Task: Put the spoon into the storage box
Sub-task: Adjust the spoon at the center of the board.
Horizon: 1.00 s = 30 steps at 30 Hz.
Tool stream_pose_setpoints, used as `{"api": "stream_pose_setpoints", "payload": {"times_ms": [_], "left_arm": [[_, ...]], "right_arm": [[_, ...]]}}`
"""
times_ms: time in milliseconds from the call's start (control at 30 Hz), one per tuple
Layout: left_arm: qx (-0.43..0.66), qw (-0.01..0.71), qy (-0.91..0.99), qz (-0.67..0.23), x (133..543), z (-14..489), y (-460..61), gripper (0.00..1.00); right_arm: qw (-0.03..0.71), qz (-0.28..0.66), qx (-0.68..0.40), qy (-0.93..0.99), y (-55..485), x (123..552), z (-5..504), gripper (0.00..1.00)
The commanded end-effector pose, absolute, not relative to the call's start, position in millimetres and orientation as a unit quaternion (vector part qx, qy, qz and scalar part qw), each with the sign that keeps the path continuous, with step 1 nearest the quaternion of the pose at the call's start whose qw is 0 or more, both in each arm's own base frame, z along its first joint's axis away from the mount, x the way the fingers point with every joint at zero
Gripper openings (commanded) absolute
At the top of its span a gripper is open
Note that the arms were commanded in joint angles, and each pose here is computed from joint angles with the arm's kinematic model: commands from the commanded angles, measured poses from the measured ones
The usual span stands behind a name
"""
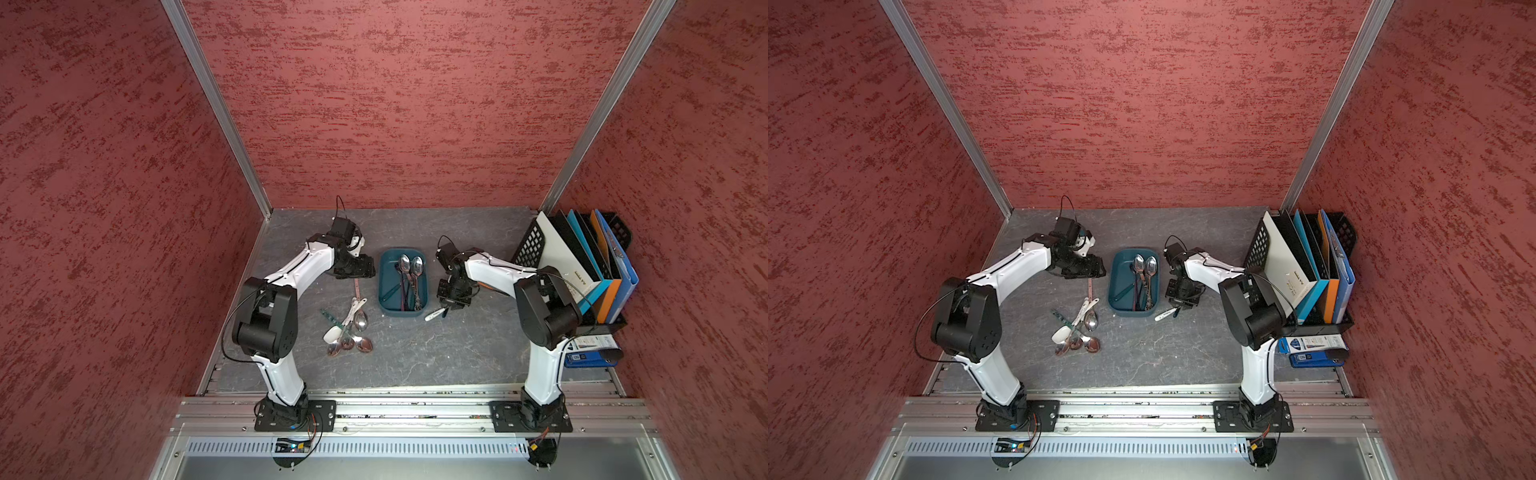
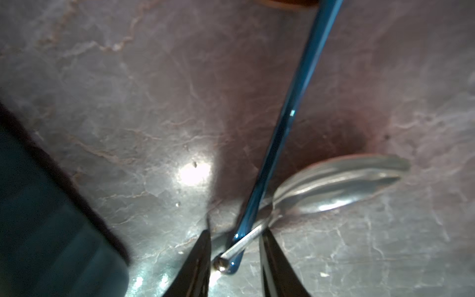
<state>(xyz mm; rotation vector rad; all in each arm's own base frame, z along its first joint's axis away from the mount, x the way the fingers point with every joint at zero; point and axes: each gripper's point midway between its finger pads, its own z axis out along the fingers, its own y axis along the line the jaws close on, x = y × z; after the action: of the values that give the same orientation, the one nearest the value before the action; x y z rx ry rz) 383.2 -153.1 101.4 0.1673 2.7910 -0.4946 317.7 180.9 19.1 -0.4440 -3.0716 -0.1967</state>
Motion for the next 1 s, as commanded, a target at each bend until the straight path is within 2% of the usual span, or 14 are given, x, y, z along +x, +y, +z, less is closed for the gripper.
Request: {"api": "stream_pose_setpoints", "payload": {"times_ms": [0,600,967], "left_arm": [[0.06,0.166,0.968,-0.177,384.4,110.3,-151.3,0.78],[0.057,0.159,0.968,-0.187,389.7,107.8,-155.4,0.78],[0.059,0.164,0.966,-0.192,398.7,113.2,-159.4,0.78]], "right_arm": [[0.005,-0.061,-0.141,-0.988,181.6,323.7,14.8,0.29],[0.008,-0.049,-0.121,-0.991,173.6,314.8,18.8,0.06],[-0.016,-0.04,-0.079,-0.996,162.9,308.0,42.6,0.05]]}}
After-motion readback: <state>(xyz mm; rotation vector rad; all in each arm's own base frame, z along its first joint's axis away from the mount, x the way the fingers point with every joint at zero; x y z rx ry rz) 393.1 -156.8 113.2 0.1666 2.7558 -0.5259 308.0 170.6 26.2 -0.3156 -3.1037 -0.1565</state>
